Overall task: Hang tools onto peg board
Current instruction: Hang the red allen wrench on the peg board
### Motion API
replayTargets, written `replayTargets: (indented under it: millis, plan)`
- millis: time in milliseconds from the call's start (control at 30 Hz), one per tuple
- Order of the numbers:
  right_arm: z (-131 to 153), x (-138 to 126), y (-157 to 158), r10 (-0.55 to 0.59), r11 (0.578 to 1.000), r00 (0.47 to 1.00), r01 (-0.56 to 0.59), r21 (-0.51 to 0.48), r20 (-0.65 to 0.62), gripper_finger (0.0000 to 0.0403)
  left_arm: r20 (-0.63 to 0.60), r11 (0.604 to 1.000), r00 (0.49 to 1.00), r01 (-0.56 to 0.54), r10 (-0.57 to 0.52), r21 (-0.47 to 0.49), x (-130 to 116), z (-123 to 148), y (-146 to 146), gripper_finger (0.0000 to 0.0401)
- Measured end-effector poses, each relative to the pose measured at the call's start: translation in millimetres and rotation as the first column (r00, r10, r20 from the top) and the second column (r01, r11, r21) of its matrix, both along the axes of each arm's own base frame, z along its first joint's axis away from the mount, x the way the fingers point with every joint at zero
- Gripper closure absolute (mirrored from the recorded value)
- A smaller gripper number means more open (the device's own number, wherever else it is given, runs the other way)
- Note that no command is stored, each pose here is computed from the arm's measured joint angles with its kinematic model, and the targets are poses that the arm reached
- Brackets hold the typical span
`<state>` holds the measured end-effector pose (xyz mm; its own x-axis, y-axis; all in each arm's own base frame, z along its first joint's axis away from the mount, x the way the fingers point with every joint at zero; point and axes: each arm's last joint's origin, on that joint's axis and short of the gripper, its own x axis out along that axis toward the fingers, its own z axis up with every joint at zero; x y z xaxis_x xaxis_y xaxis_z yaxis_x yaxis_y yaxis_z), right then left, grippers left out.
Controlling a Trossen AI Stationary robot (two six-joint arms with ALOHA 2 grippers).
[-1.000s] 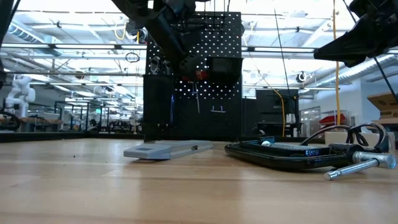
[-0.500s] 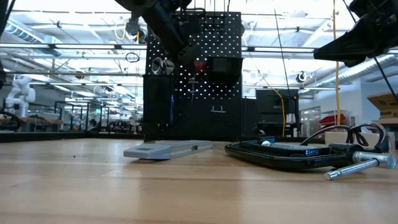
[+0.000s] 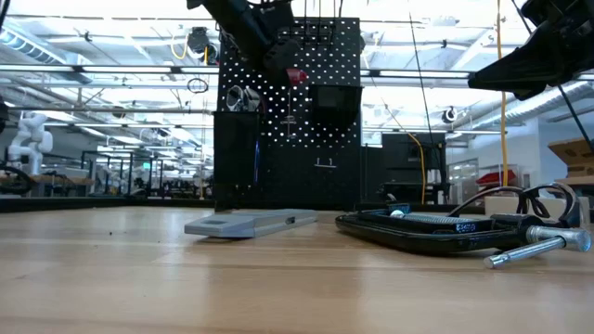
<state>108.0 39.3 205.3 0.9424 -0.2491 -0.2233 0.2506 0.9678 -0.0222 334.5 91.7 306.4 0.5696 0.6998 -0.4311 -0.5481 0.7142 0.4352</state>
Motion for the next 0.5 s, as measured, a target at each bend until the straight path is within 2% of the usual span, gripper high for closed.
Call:
replayTargets:
  millis: [200, 500]
  plan:
    - [0.0, 0.0, 0.0, 0.000, 1.000, 1.000, 0.000, 0.002, 0.001, 0.0277, 0.003, 1.000, 1.000, -0.011, 0.011, -0.025, -0.9, -1.6, 0.0, 0.0368]
    - [0.4, 0.1, 0.1, -0.001, 1.000, 1.000, 0.001, 0.004, 0.005, 0.0277, 0.056, 0.991, 0.998, -0.009, 0.017, -0.133, -2.7, -4.2, 5.1, 0.0368]
